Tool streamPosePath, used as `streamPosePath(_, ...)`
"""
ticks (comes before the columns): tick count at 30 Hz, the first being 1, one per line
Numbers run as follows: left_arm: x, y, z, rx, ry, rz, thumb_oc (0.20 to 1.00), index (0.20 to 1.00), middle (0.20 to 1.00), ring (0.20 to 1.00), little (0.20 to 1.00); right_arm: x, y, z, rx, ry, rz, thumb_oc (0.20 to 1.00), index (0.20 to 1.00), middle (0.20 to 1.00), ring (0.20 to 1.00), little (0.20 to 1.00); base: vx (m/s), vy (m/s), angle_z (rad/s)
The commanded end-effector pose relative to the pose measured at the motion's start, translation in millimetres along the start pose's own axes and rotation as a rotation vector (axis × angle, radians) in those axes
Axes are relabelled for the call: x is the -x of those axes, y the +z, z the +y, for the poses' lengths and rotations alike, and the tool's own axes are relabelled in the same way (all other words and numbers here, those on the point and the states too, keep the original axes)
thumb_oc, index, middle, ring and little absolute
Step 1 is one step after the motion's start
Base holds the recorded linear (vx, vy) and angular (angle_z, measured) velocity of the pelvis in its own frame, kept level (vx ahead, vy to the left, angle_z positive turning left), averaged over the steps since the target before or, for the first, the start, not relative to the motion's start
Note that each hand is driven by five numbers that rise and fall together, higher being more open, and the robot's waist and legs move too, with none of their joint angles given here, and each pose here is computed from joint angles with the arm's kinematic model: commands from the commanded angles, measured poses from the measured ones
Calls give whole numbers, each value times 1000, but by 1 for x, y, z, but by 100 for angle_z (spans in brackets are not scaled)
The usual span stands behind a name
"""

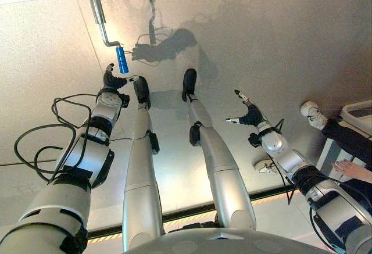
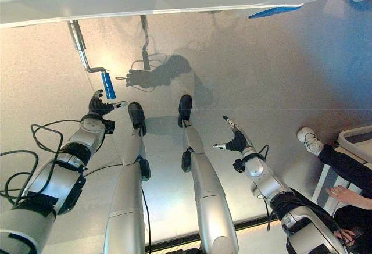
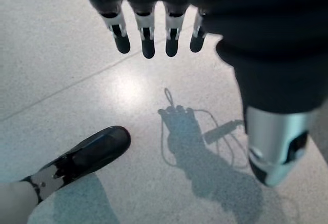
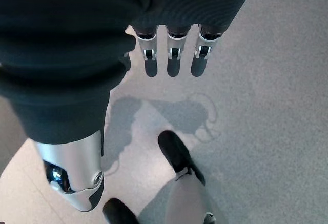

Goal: Raise the hospital bed

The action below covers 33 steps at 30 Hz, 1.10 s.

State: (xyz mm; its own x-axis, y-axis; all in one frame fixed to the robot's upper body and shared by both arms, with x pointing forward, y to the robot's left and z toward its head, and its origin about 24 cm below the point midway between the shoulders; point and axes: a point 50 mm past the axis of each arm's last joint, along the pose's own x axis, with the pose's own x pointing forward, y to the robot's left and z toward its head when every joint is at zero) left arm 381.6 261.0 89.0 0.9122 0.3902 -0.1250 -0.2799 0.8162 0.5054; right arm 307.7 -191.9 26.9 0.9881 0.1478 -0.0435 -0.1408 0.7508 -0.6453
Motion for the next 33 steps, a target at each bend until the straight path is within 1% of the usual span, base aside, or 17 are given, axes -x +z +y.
streamPosePath(1,0,-7,6,52,27,29,1000,1000,1000,1000,1000,13,-6,12,1,31,-7,1000,1000,1000,1000,1000,0,0,0)
streamPosePath(21,0,-3,4,43,20,7,1000,1000,1000,1000,1000,15,-9,13,6,45,3,1000,1000,1000,1000,1000,0,0,0)
streamPosePath(33,-3,19,6,45,24,-62,1000,1000,1000,1000,1000,18,-12,13,16,56,11,1000,1000,1000,1000,1000,0,0,0)
